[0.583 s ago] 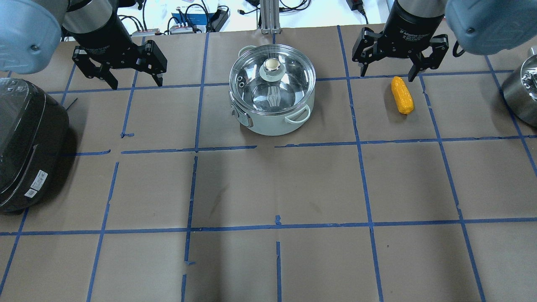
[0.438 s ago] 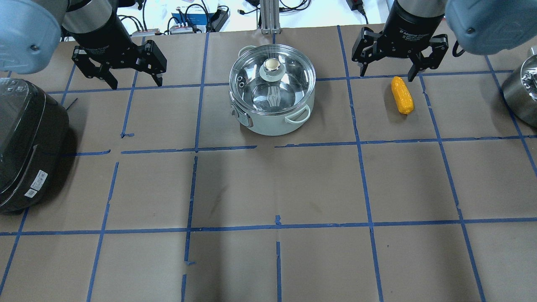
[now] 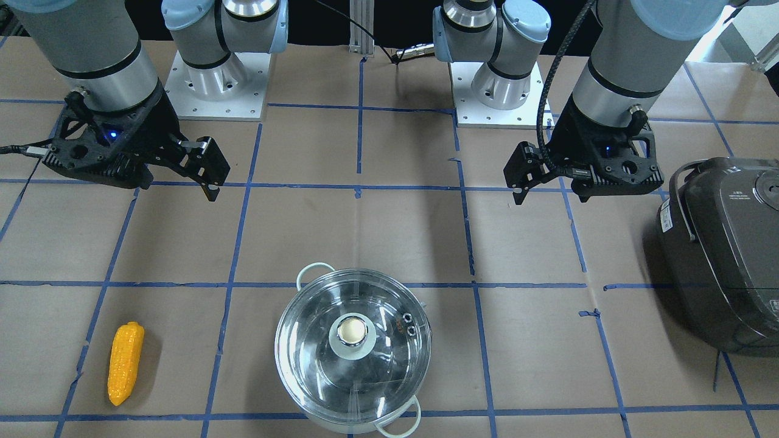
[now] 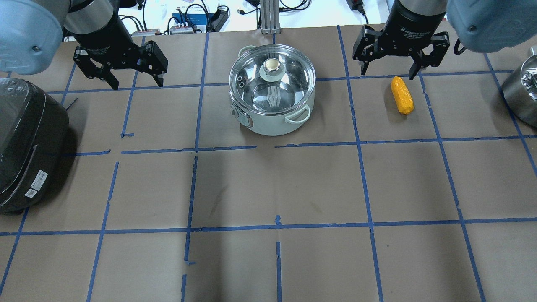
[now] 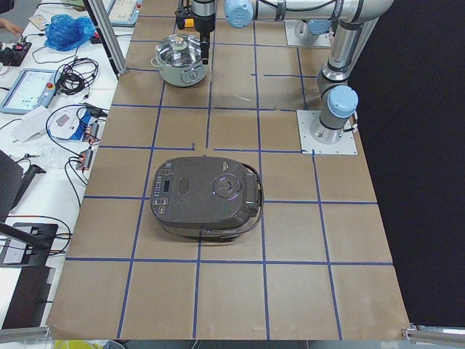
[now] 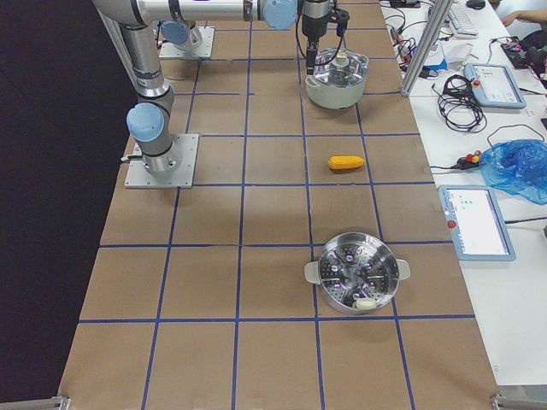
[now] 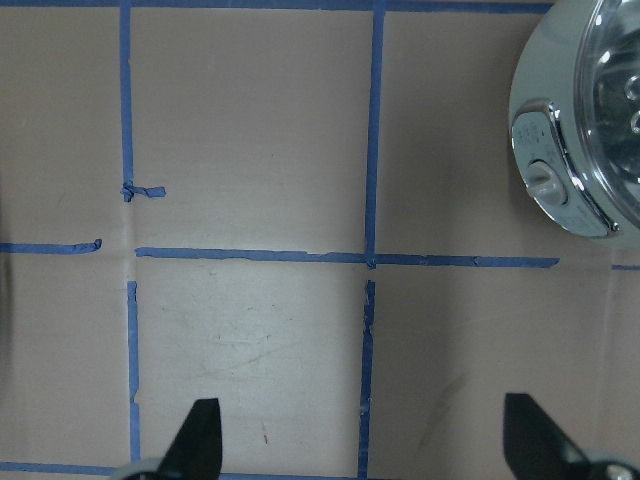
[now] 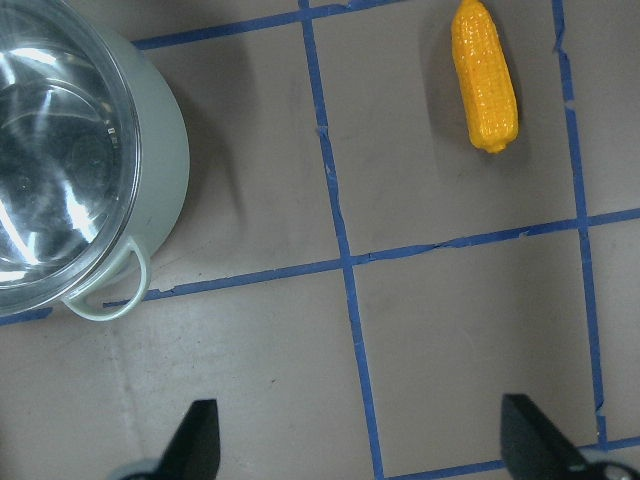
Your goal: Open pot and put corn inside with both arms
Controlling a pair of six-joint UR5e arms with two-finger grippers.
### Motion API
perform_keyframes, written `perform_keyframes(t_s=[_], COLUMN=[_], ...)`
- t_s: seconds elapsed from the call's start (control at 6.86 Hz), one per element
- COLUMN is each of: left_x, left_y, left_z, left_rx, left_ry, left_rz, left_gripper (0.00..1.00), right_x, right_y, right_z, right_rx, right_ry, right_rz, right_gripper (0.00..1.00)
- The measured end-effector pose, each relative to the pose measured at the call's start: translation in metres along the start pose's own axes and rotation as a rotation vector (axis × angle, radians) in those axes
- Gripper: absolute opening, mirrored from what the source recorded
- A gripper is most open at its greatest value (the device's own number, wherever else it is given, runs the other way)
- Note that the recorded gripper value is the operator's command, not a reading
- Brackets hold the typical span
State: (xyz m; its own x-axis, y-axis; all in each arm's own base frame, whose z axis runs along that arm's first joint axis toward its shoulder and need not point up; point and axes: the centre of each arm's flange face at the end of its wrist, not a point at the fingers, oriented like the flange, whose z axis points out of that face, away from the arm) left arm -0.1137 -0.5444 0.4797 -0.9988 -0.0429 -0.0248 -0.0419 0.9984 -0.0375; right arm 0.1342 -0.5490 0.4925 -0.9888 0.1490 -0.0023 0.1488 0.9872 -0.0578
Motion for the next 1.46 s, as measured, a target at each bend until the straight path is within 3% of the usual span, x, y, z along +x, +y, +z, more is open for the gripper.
perform_keyframes(t_s=[0.29,0.44,0.58,0.88,1.17,1.31,1.46], left_x=[0.008,0.025,0.056,0.129,0.187,0.211,0.228], left_y=[-0.011,-0.022,-0.040,-0.080,-0.101,-0.111,-0.121], left_z=[-0.002,-0.004,0.006,0.027,0.054,0.078,0.104], left_rx=[0.009,0.014,0.009,0.021,0.029,0.049,0.065], left_ry=[-0.003,0.009,0.036,0.100,0.121,0.131,0.140], left_rz=[0.008,0.016,0.022,0.055,0.038,0.020,-0.002], left_gripper=[1.00,1.00,1.00,1.00,1.00,1.00,1.00], right_x=[0.027,0.052,0.082,0.114,0.125,0.126,0.126], right_y=[-0.052,-0.081,-0.108,-0.150,-0.153,-0.148,-0.143], right_z=[0.012,0.044,0.088,0.194,0.268,0.292,0.306], right_rx=[-0.025,-0.071,-0.104,-0.095,-0.070,-0.058,-0.059], right_ry=[0.010,0.018,0.015,0.008,0.008,0.010,0.011], right_rz=[-0.003,-0.019,-0.033,-0.077,-0.118,-0.123,-0.125], right_gripper=[1.00,1.00,1.00,0.96,0.90,0.77,0.46])
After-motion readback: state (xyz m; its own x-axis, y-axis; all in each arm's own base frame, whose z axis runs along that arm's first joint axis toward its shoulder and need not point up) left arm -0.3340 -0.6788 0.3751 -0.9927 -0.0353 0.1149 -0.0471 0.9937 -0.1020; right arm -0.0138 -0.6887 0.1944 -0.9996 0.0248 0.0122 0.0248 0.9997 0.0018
